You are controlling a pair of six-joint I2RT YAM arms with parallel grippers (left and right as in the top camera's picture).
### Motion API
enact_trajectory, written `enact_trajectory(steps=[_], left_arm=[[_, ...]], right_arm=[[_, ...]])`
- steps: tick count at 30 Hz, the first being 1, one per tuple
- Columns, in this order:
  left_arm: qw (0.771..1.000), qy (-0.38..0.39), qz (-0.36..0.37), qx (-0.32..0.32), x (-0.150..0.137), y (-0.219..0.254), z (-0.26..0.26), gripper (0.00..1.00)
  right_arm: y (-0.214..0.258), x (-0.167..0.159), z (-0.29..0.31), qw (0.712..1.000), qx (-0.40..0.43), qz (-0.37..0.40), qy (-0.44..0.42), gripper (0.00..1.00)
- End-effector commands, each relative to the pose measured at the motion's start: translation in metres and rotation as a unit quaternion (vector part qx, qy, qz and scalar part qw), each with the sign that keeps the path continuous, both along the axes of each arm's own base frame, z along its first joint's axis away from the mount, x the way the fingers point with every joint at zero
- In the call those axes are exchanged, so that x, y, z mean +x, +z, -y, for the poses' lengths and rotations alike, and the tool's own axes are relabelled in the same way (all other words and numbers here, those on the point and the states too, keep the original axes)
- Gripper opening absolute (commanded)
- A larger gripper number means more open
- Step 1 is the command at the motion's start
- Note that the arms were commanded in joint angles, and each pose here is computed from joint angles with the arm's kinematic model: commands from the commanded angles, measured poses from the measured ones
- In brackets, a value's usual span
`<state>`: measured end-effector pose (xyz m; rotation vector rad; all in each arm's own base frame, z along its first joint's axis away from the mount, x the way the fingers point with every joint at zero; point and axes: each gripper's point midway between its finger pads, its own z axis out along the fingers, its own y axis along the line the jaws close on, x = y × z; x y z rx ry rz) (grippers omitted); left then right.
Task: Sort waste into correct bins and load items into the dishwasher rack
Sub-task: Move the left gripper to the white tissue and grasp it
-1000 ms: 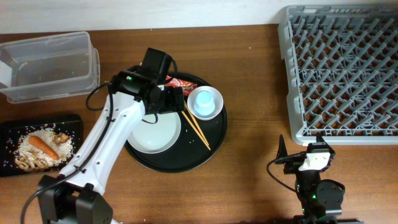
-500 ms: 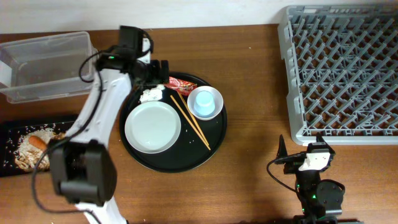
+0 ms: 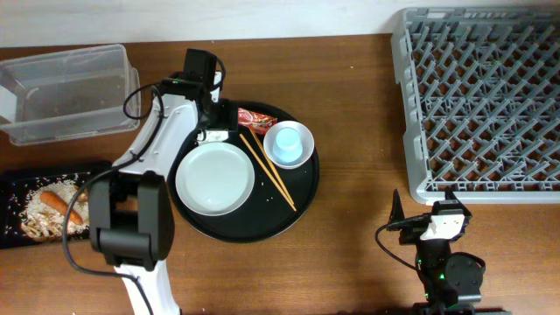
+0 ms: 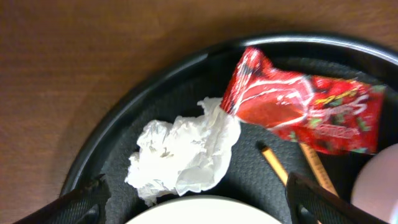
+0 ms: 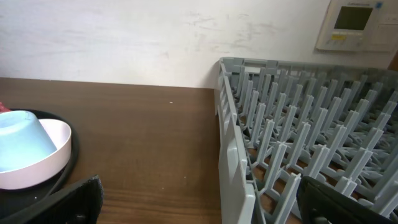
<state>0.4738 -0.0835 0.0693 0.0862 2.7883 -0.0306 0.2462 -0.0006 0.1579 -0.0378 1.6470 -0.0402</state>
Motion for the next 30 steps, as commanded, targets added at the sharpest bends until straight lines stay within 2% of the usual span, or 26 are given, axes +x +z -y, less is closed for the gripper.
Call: enact_trajectory(steps=[1,8,14,18,20,23,25,30], left_arm=[[0.999,0.002,-0.043,0.014,-0.007,-0.035,-0.003,0.81],[0.999,0.002,-0.035,0.013,-0.001,-0.038,-0.002,0.73],[1.0,0.002,-0.021,0.01,0.006,-0.036,-0.001,0.7],[1.0,0.002,-0.015,0.009,0.008,-0.034,0.0,0.52],[1.0,0.002,-0.013,0.009,0.01,-0.031,0.0,0.3],[1.0,0.002,-0.007,0.008,0.012,-0.025,0.0,0.17],[1.0,0.002,0.001,0.006,0.013,-0.018,0.001,0.03],[0.999,0.014,0.042,-0.006,0.016,0.024,0.001,0.0]], right_arm=[[-0.003,0.0,0.0,1.0,0.003,-0.003,-0.002,0.98],[-0.003,0.0,0.0,1.0,0.004,-0.003,-0.002,0.98],[-0.003,0.0,0.0,1.0,0.004,-0.003,-0.002,0.98],[-0.003,0.0,0.0,1.0,0.004,-0.003,-0.002,0.98],[-0.003,0.0,0.0,1.0,0.003,-0.003,-0.002,0.98],[-0.003,0.0,0.0,1.0,0.004,-0.003,-0.001,0.98],[-0.003,0.0,0.0,1.0,0.004,-0.003,-0.002,0.98],[-0.003,0.0,0.0,1.0,0.004,-0.003,-0.002,0.98]])
